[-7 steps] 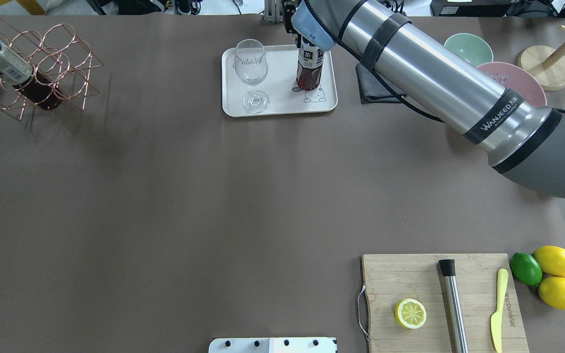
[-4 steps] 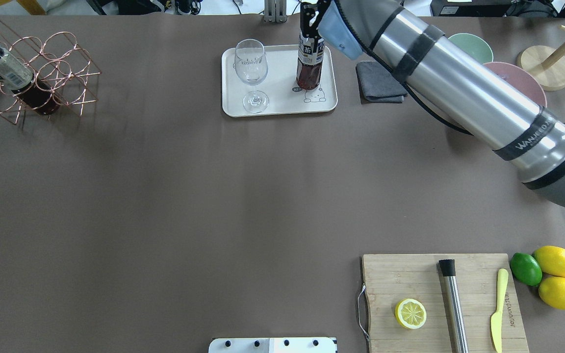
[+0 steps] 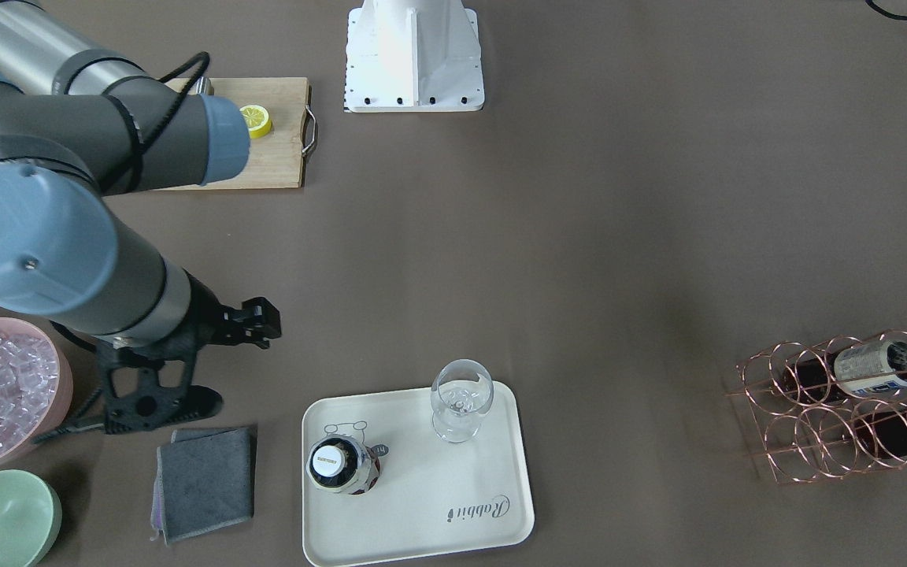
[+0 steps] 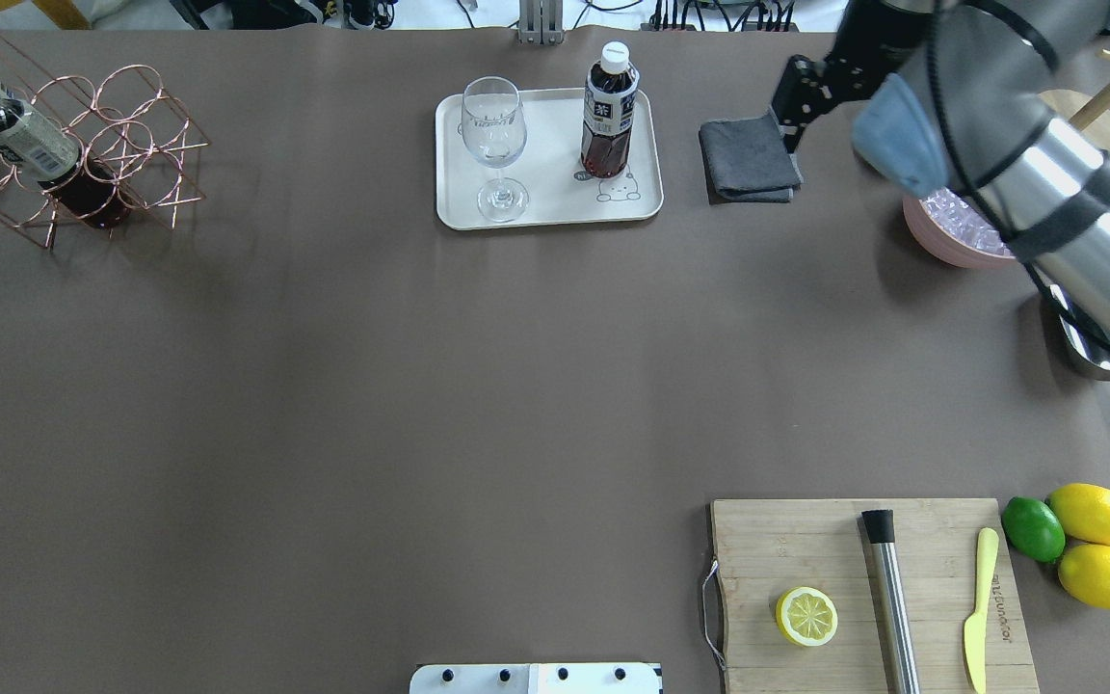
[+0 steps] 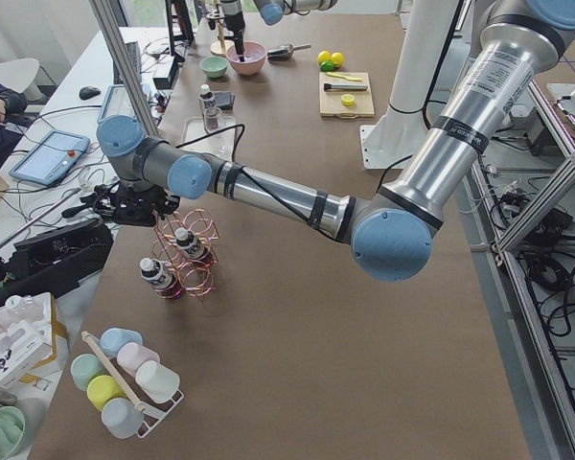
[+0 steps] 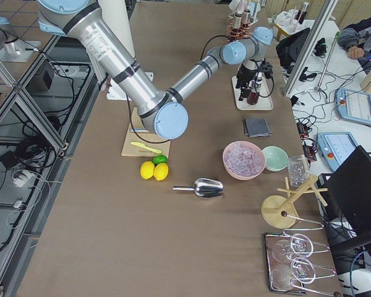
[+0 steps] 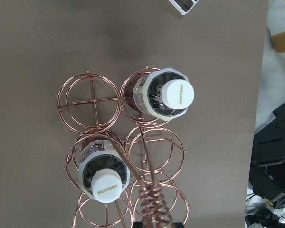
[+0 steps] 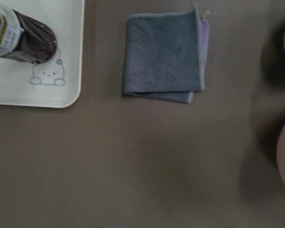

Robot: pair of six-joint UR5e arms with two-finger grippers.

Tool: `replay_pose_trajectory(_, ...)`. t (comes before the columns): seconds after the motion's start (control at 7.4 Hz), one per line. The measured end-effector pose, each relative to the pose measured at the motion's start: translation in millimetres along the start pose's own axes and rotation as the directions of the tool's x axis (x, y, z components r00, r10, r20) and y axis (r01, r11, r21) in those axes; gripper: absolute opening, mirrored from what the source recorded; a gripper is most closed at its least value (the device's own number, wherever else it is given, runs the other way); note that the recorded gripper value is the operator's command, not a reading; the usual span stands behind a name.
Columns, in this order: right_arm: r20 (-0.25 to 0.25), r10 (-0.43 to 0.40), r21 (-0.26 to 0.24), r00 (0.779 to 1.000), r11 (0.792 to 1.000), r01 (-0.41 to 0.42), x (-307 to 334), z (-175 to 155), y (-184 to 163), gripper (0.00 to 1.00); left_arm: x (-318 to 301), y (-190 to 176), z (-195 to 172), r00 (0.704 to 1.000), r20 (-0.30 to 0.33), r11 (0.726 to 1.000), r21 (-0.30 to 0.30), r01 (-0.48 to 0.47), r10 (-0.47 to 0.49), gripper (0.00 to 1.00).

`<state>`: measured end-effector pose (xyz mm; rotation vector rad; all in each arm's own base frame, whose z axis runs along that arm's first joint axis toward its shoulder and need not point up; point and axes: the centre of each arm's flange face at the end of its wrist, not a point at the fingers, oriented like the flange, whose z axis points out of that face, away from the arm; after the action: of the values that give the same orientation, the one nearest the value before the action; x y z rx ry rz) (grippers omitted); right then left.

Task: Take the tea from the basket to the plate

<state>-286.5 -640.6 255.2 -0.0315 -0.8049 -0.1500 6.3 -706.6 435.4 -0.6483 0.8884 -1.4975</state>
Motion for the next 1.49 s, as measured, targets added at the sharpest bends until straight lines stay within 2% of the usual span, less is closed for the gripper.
replay_pose_trajectory(0.41,-0.040,0.030,0.004,0.999,1.000,-0.029,145.7,-17.8,92.1,0.95,0.3,0.7,1.1,1.000,-0.001,1.000,-0.001,0.004,-0.004,0.00)
replay_pose_trajectory(0.68,-0.054,0.039,-0.025,0.998,0.999,-0.040,255.8,-18.0,144.2,0.98,0.2,5.7,4.4,1.000,0.003,1.000,-0.003,0.001,-0.001,0.00)
replay_pose_trajectory(0.81,-0.053,0.024,-0.046,0.998,0.999,-0.026,306.1,-13.0,169.0,0.98,0.7,9.1,5.1,1.000,0.004,1.000,-0.003,-0.002,0.002,0.29)
replay_pose_trajectory(1.08,-0.046,-0.019,-0.085,0.999,0.996,0.015,388.5,3.2,209.6,0.99,2.3,14.2,5.4,1.000,0.004,1.000,-0.004,0.003,-0.003,0.56)
replay_pose_trajectory(1.22,-0.041,-0.034,-0.097,0.999,0.995,0.030,416.8,9.5,221.6,0.99,2.8,15.4,5.1,1.000,0.002,1.000,-0.003,0.007,-0.007,0.74)
replay_pose_trajectory(1.35,-0.034,-0.052,-0.108,0.998,0.993,0.048,440.5,15.0,232.0,0.99,3.2,16.8,4.5,1.000,0.000,1.000,-0.003,0.007,-0.007,0.97)
replay_pose_trajectory(1.49,-0.031,-0.061,-0.118,0.998,0.991,0.057,459.8,20.3,240.3,0.99,3.3,17.8,4.0,1.000,-0.001,1.000,-0.003,0.005,-0.005,0.97)
